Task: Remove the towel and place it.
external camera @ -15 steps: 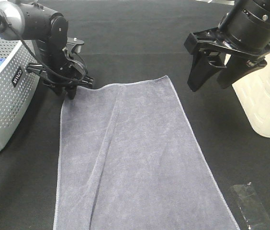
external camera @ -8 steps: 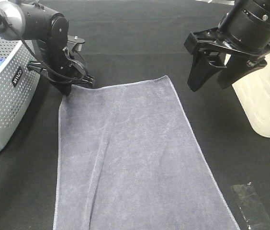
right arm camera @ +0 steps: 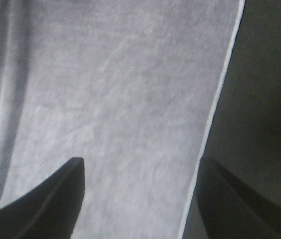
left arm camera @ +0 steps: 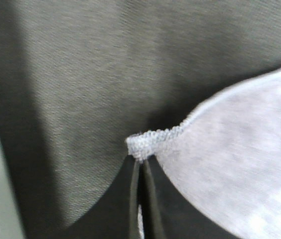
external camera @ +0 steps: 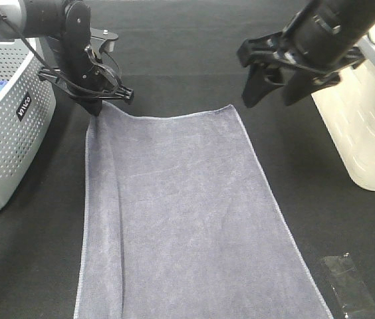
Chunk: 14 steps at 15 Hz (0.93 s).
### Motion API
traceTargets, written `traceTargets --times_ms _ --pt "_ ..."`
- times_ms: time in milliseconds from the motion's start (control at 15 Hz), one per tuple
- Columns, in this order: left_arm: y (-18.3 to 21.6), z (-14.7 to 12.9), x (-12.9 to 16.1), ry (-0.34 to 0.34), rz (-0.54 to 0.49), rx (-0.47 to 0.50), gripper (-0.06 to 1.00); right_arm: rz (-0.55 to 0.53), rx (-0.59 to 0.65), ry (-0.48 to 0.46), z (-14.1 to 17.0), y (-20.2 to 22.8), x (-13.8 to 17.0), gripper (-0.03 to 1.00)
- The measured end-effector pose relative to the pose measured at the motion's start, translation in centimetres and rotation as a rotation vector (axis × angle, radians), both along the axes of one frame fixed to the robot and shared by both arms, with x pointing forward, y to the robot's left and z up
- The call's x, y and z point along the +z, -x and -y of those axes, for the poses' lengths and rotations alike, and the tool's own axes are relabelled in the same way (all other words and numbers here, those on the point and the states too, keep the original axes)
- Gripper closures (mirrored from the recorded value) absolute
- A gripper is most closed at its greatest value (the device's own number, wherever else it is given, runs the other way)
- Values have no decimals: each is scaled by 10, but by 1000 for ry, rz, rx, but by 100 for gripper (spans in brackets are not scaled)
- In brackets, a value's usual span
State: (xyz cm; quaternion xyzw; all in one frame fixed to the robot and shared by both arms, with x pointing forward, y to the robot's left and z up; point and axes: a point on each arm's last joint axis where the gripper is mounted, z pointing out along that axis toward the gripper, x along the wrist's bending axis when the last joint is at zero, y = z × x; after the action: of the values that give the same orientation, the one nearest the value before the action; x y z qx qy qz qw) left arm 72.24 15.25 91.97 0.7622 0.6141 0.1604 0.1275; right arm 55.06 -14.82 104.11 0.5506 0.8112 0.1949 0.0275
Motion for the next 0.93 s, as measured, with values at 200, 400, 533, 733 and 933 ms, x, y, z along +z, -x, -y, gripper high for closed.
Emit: traceTargets --times_ms 200,400,533,733,933 --pt "0 1 0 6 -2 -3 94 27 13 12 -13 -33 -12 35" --pt "0 1 0 7 -1 -3 94 65 22 29 -24 -66 -19 35" --pt "0 1 0 7 0 -3 94 91 32 55 -33 -92 -31 35" --pt "0 1 0 7 0 -3 94 90 47 101 -43 -124 -59 35" --pt "0 1 0 6 -1 -4 94 76 59 147 -50 -146 -90 35"
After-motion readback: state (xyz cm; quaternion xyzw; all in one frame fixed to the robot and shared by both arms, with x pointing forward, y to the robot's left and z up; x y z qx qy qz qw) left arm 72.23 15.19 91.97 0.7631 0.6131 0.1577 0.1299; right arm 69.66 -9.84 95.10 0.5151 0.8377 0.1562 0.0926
